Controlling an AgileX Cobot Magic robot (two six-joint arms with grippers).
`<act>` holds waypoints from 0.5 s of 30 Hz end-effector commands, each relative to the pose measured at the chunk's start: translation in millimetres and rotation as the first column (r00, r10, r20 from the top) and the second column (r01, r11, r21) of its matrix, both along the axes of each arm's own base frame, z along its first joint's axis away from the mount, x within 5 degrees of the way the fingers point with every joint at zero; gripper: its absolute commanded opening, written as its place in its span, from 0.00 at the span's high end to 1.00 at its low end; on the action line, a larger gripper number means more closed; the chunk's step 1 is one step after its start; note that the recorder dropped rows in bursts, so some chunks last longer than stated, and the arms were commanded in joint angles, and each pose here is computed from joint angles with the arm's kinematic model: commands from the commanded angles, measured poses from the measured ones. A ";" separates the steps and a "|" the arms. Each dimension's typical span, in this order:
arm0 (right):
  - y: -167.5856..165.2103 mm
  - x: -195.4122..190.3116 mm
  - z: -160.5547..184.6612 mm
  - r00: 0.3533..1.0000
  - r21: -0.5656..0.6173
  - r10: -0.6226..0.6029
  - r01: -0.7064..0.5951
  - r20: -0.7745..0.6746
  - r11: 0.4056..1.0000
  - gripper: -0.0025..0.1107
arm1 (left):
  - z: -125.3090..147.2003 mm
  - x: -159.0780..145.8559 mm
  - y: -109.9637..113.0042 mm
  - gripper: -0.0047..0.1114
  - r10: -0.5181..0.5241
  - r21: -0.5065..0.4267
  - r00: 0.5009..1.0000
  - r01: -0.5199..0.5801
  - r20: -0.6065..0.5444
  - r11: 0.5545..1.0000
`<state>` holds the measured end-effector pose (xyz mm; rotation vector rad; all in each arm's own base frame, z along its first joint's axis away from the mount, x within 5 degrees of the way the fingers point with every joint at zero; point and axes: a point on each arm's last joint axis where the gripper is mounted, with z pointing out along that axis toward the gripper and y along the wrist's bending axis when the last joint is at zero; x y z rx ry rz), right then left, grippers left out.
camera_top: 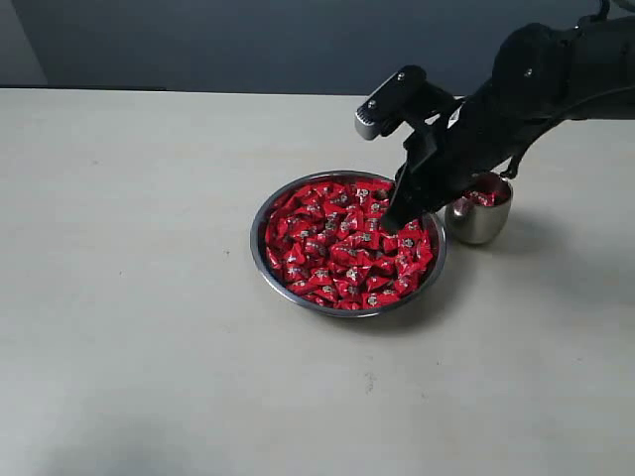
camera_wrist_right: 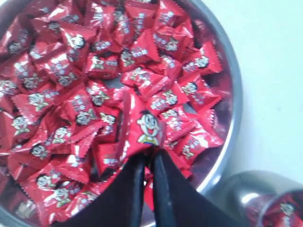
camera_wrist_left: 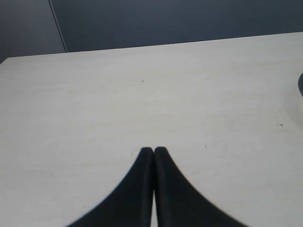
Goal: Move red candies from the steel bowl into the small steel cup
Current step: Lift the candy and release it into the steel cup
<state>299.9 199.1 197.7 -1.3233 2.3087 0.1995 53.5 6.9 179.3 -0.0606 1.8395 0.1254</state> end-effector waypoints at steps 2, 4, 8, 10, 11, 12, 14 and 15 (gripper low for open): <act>-36.0 19.6 7.3 0.987 -0.023 -0.156 0.157 0.050 0.987 0.92 | 3.5 -0.3 -0.3 0.96 -0.005 0.003 1.000 0.005 0.018 1.000; -49.5 26.5 7.5 0.974 -0.011 -0.222 0.223 0.045 0.975 0.92 | 3.5 -0.3 -0.3 0.96 -0.005 0.003 1.000 0.005 0.018 1.000; -75.1 37.8 6.1 0.951 -0.012 -0.305 0.306 0.044 0.952 0.92 | 3.5 -0.3 -0.3 0.96 -0.005 0.003 1.000 0.005 0.018 1.000; -83.2 40.6 5.1 0.944 -0.016 -0.327 0.328 0.040 0.944 0.92 | 3.5 -0.3 -0.3 0.96 -0.005 0.003 1.000 0.005 0.018 1.000; -86.3 41.8 4.5 0.941 -0.017 -0.336 0.337 0.039 0.941 0.92 | 3.5 -0.3 -0.3 0.96 -0.005 0.003 1.000 0.005 0.018 1.000; -87.7 42.4 3.8 0.940 -0.018 -0.340 0.341 0.037 0.940 0.92 | 3.5 -0.3 -0.3 0.96 -0.005 0.003 1.000 0.005 0.018 1.000; -88.3 43.7 2.5 0.938 -0.016 -0.343 0.344 0.040 0.939 0.92 | 3.5 -0.3 -0.3 0.96 -0.005 0.003 1.000 0.005 0.018 1.000; -88.2 44.0 1.7 0.938 -0.016 -0.343 0.344 0.040 0.939 0.92 | 3.5 -0.3 -0.3 0.96 -0.005 0.003 1.000 0.005 0.018 1.000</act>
